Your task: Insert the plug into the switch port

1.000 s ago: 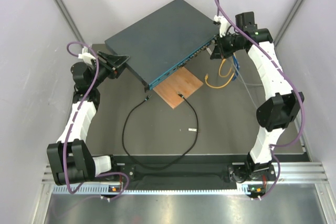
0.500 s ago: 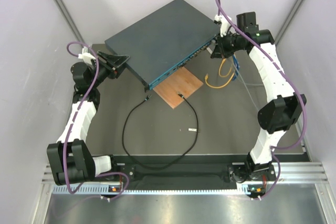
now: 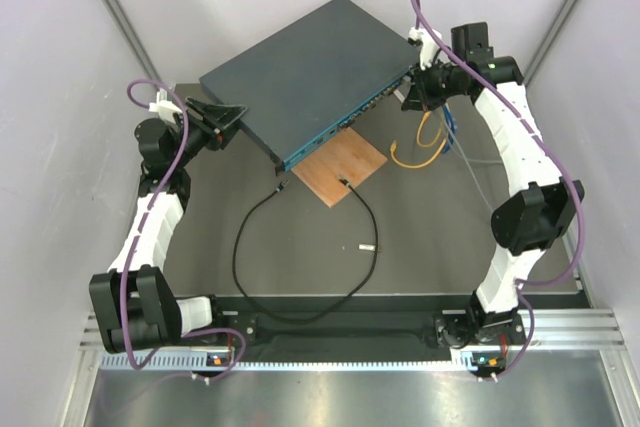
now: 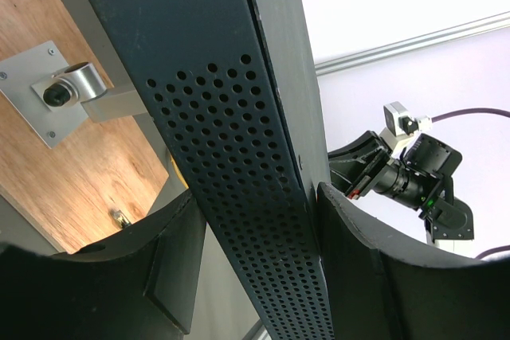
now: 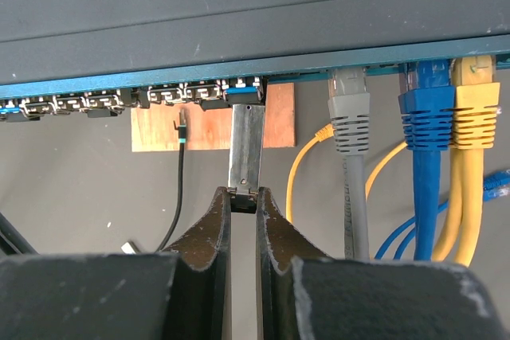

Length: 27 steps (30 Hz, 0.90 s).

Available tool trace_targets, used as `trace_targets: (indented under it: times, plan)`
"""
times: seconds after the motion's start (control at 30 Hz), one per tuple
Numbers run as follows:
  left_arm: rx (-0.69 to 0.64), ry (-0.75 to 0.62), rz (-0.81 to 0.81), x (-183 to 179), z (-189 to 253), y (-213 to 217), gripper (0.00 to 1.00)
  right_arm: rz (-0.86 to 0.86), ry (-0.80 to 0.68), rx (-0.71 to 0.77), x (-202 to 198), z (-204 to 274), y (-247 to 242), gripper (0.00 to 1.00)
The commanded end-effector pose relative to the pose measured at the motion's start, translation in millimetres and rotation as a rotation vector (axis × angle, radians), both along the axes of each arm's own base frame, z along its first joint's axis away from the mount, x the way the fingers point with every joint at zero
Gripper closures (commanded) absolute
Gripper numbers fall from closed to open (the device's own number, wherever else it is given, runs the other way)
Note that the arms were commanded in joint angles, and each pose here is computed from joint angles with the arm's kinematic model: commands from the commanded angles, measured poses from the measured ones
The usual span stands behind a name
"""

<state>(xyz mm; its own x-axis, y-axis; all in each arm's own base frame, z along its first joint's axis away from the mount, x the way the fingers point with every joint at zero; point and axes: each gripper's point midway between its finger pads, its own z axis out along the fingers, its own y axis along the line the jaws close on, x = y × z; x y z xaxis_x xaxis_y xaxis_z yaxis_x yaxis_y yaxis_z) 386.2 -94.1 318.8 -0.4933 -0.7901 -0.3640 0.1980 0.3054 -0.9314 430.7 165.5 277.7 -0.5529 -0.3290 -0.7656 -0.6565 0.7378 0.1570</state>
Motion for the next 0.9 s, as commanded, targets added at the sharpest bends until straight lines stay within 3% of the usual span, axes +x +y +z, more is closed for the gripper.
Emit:
trace_targets:
  times: [0.0, 0.87]
  plan:
    - [0.066, -0.091, 0.001, 3, 13, -2, 1.0, 0.056, -0.25, 0.068, 4, 72, 17, 1.0]
    - [0.068, -0.084, -0.001, 3, 10, -2, 1.0, 0.096, -0.192, -0.01, 16, 32, 19, 1.0]
